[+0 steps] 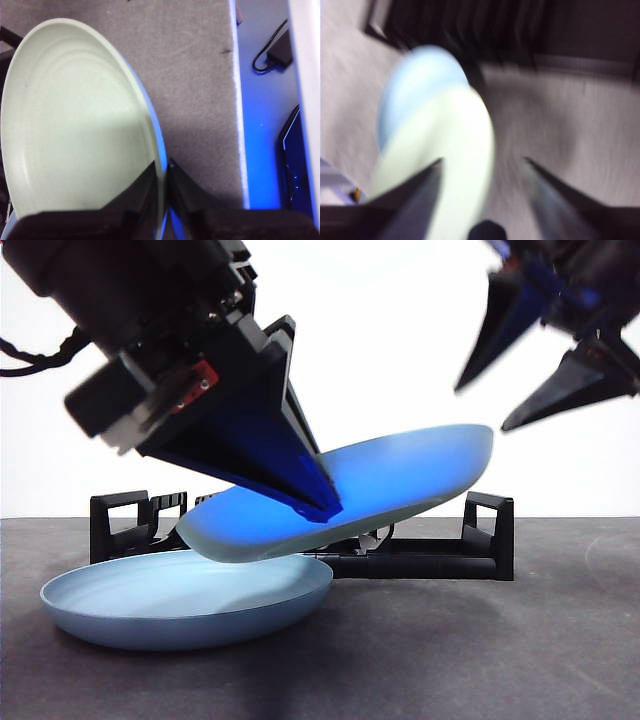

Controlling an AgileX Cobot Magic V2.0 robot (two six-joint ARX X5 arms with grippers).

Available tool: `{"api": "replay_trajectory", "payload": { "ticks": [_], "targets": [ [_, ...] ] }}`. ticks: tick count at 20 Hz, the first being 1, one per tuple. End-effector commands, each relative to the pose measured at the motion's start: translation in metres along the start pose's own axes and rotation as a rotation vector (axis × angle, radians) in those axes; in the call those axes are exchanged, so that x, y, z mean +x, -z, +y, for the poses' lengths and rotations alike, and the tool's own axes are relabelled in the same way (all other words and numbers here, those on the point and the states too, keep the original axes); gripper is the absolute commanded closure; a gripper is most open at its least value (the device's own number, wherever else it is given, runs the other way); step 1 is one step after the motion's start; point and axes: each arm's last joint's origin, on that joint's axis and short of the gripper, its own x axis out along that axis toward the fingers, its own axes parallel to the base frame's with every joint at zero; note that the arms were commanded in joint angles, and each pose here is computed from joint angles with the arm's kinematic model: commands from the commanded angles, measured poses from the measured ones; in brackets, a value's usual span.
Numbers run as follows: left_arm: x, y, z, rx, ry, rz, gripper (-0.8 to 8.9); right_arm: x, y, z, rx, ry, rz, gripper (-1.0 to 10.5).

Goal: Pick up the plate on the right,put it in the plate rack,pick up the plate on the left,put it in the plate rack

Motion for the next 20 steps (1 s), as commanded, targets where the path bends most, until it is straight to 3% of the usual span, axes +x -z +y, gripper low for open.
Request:
{"api": "replay_trajectory", "payload": {
  "ticks": [1,4,7,10,14,20],
  "targets": [
    [-0.006,-0.013,0.007,-0.019,-0.031,-0.036,8.22,-0.019,-0.007,0.011,-0.051,-0.024,-0.127,5.6],
    [-0.019,-0.036,0.025,-0.166,-0.092,-0.110,8.22,-0.049,-0.013,0.023,-0.102,-0.017,-0.317,5.7],
    [-0.035,-0.053,0.054,-0.366,-0.165,-0.193,8.22,-0.075,-0.013,0.033,-0.141,0.066,-0.480,5.7],
    [-0.042,-0.046,0.083,-0.564,-0.223,-0.246,8.22,-0.095,-0.008,0.040,-0.159,0.154,-0.587,5.7],
    [-0.046,-0.020,0.114,-0.751,-0.229,-0.270,8.22,-0.107,-0.004,0.044,-0.171,0.209,-0.645,5.7],
    [-0.057,0.012,0.153,-0.907,-0.245,-0.380,8.22,-0.111,-0.001,0.045,-0.176,0.217,-0.649,5.7]
  ]
}}
